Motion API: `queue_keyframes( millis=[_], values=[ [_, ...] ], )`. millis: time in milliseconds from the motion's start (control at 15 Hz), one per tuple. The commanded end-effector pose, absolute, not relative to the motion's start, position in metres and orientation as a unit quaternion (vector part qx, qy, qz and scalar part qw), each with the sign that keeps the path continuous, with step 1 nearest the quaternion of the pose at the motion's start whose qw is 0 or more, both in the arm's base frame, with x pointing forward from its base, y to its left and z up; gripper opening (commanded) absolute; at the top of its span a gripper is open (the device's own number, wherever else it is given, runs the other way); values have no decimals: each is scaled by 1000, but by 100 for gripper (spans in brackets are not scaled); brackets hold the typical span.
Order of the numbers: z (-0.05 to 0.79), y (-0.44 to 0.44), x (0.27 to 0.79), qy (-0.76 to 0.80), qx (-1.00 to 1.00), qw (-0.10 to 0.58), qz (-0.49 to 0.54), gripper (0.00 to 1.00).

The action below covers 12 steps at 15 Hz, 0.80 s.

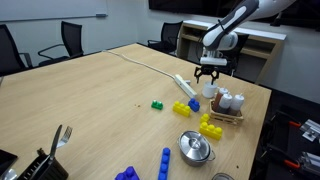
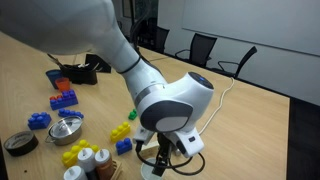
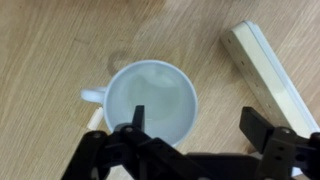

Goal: Move the mug cup to the left

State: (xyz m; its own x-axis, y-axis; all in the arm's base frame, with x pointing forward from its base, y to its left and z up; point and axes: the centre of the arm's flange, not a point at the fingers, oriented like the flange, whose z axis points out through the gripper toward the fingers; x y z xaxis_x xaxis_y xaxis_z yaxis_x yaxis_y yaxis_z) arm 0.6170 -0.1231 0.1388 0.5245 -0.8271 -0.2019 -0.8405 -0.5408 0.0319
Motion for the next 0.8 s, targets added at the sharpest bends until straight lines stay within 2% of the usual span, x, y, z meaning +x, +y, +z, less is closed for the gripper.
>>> queue_keyframes(
  millis=[0,600,733],
  values=[
    [133,-127,627,488,-867,40,90,67],
    [138,-134,627,494,-864,41,85,2],
    [138,-135,625,495,-864,40,84,0]
  ],
)
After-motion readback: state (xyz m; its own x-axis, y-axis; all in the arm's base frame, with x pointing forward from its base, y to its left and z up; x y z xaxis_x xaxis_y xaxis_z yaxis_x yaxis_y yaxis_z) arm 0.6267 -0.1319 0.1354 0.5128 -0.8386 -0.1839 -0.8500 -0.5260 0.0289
